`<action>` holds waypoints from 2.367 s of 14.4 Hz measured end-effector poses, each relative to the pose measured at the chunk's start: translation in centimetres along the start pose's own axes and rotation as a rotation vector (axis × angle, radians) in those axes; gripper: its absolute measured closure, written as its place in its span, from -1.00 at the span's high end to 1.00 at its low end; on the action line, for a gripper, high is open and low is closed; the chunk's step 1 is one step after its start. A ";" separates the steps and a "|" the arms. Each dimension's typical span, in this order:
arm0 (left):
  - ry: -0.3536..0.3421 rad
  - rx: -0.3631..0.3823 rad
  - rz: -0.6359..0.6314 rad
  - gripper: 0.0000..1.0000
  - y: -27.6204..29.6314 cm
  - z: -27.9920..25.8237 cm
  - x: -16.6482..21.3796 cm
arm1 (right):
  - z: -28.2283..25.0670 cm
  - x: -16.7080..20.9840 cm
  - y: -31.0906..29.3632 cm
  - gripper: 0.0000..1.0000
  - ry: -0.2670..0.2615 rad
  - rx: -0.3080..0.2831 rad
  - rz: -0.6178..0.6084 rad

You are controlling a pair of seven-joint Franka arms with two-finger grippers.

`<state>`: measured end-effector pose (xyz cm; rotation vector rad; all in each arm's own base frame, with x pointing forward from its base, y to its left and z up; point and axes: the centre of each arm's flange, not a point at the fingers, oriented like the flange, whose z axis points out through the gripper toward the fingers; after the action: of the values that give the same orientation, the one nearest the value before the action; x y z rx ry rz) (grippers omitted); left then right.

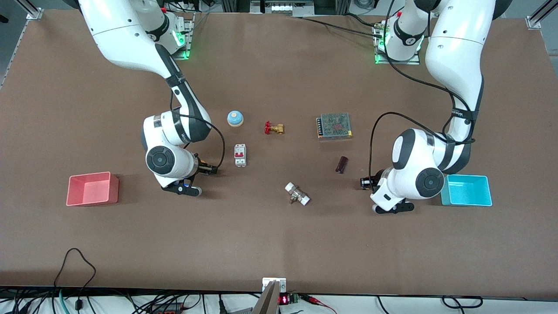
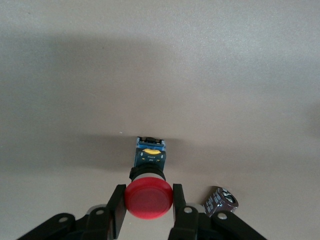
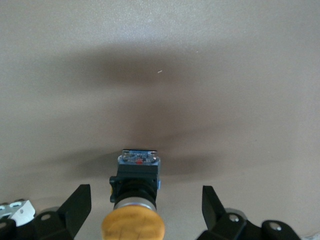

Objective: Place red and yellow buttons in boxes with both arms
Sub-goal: 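Carry the yellow button to the pink box while the left gripper carries red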

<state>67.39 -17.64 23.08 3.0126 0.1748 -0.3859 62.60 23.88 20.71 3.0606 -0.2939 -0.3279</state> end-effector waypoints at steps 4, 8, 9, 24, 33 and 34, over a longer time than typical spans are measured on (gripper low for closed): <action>0.024 0.005 -0.025 -0.17 -1.6 -1.8 0.5 | -0.1 0.0 -0.1 0.92 0.000 0.003 0.012; 0.076 0.034 -0.084 -0.17 -6.1 -8.3 0.6 | -0.1 0.0 -0.1 0.38 0.001 0.004 0.013; 0.097 0.043 -0.097 -0.17 -7.5 -10.3 0.5 | -0.1 0.0 -0.1 0.38 0.001 0.004 0.013; 0.151 0.048 -0.017 -0.17 -31.8 -12.3 3.2 | -11.8 5.1 7.1 -0.18 0.145 0.058 0.049; 0.072 0.080 -0.008 -0.17 -32.9 -6.2 4.5 | -13.5 10.6 28.1 -0.18 0.096 -0.057 -0.254; 0.067 0.080 -0.007 -0.08 -32.9 -5.9 4.6 | -12.0 11.3 30.2 -0.18 0.081 -0.061 -0.281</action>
<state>69.07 16.02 24.85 3.1066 0.1801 -0.2992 70.46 -7.58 32.25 3.0426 0.1498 -0.2181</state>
